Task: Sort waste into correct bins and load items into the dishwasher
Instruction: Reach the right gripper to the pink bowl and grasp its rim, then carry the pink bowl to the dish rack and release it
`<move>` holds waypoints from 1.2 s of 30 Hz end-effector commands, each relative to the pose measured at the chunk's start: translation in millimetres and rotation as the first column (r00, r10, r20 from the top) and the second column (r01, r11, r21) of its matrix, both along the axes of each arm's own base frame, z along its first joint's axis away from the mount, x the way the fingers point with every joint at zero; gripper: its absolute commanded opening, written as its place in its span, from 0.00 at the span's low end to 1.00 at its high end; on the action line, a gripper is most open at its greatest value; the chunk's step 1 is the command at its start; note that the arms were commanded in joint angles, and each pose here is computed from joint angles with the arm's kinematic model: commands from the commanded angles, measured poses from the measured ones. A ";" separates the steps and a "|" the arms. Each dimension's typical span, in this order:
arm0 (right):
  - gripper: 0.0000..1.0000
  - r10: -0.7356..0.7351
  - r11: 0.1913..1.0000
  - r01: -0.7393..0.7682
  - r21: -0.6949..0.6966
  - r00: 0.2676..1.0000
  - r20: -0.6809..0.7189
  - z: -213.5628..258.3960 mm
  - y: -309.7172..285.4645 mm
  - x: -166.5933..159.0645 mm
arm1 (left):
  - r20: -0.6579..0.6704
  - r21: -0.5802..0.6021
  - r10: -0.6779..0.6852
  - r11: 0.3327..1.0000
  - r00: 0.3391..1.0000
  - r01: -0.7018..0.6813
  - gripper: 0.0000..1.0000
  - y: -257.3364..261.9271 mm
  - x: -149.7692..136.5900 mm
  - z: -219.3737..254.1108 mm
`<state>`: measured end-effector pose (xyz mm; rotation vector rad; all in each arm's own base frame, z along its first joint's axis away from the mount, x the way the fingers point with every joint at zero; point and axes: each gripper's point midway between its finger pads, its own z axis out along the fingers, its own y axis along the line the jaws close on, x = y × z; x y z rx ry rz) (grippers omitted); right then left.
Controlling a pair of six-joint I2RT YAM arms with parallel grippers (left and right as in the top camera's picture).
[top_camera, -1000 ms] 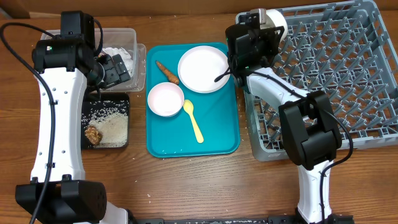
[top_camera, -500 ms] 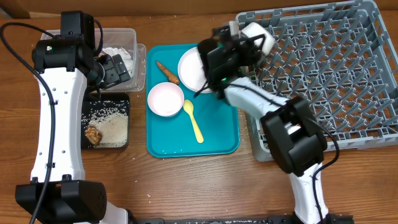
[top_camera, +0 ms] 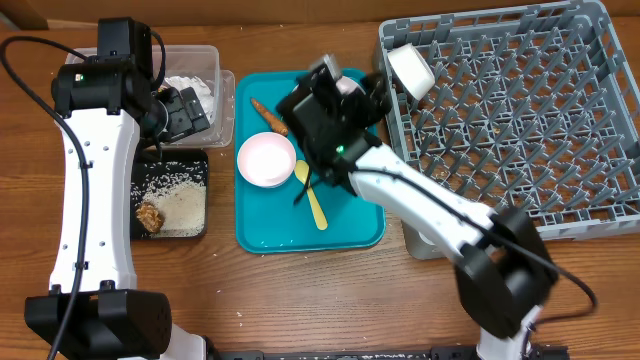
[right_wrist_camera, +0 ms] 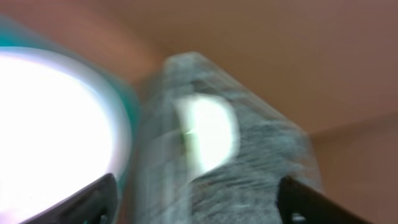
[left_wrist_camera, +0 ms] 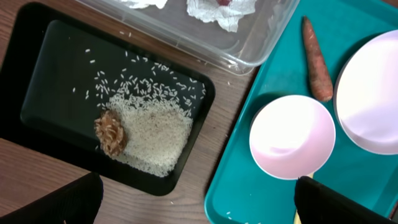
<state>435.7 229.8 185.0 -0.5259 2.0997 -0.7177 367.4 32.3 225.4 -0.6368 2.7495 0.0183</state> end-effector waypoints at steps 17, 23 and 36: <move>0.64 -0.011 0.413 0.483 0.772 0.850 -0.526 -94.9 110.0 -52.2 | -0.001 0.011 0.007 1.000 1.000 -0.007 1.00 2.8 1.9 -0.5; 0.44 -0.003 0.419 0.515 0.748 0.824 -0.566 -131.9 118.8 -50.4 | 0.000 0.011 0.007 1.000 1.000 -0.007 1.00 2.8 2.1 -0.5; 0.07 -0.019 0.442 0.542 0.715 0.802 -0.596 -152.9 112.9 -52.3 | -0.001 0.011 0.007 1.000 1.000 -0.007 1.00 2.8 1.9 -0.5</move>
